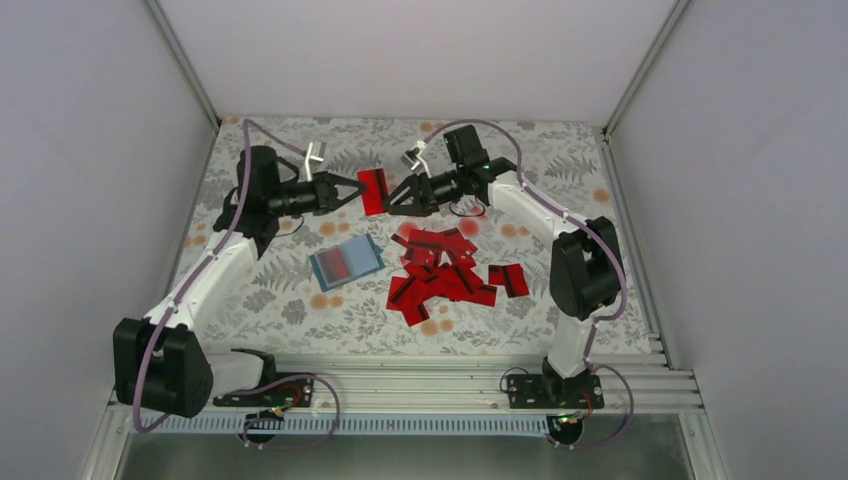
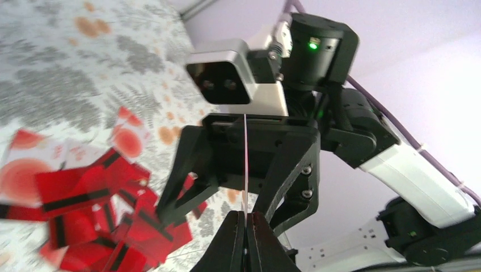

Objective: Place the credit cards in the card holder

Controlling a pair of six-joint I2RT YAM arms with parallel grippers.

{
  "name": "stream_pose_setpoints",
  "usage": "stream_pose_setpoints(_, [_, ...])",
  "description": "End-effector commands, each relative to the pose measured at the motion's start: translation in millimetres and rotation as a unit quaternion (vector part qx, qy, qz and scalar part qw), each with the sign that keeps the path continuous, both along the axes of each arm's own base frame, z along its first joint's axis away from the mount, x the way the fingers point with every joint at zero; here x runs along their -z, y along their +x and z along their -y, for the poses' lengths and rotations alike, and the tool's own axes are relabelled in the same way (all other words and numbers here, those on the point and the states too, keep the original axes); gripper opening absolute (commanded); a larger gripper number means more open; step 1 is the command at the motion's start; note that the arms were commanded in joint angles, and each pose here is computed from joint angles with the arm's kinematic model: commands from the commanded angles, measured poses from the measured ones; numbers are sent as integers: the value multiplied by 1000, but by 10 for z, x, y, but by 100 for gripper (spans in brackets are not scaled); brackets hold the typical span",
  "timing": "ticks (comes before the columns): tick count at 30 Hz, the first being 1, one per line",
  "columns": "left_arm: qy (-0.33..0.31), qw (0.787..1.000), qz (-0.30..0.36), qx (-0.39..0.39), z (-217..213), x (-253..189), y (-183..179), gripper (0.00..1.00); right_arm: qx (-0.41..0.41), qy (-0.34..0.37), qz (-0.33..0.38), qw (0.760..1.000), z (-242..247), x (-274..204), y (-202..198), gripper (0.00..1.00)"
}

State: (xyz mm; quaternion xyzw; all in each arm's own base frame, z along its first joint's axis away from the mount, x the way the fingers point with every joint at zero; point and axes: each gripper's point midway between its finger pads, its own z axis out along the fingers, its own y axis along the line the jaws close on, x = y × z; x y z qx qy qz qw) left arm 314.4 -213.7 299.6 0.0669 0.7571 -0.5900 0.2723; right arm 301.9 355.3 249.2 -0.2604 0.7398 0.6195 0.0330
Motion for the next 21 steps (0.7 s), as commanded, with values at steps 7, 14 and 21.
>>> stream_pose_setpoints(7, [75, 976, -156, -131, -939, 1072, -299, 2, 59, -82, -27, 994, 111, 598, 91, 68])
stream_pose_setpoints(14, [102, 955, -231, -154, -1204, 1686, -607, 2, 59, -117, -45, 990, 64, 916, 86, 65])
stream_pose_setpoints(21, [120, 945, -273, -137, -1218, 2057, -633, 2, 54, -148, -57, 986, -21, 1230, 5, 62])
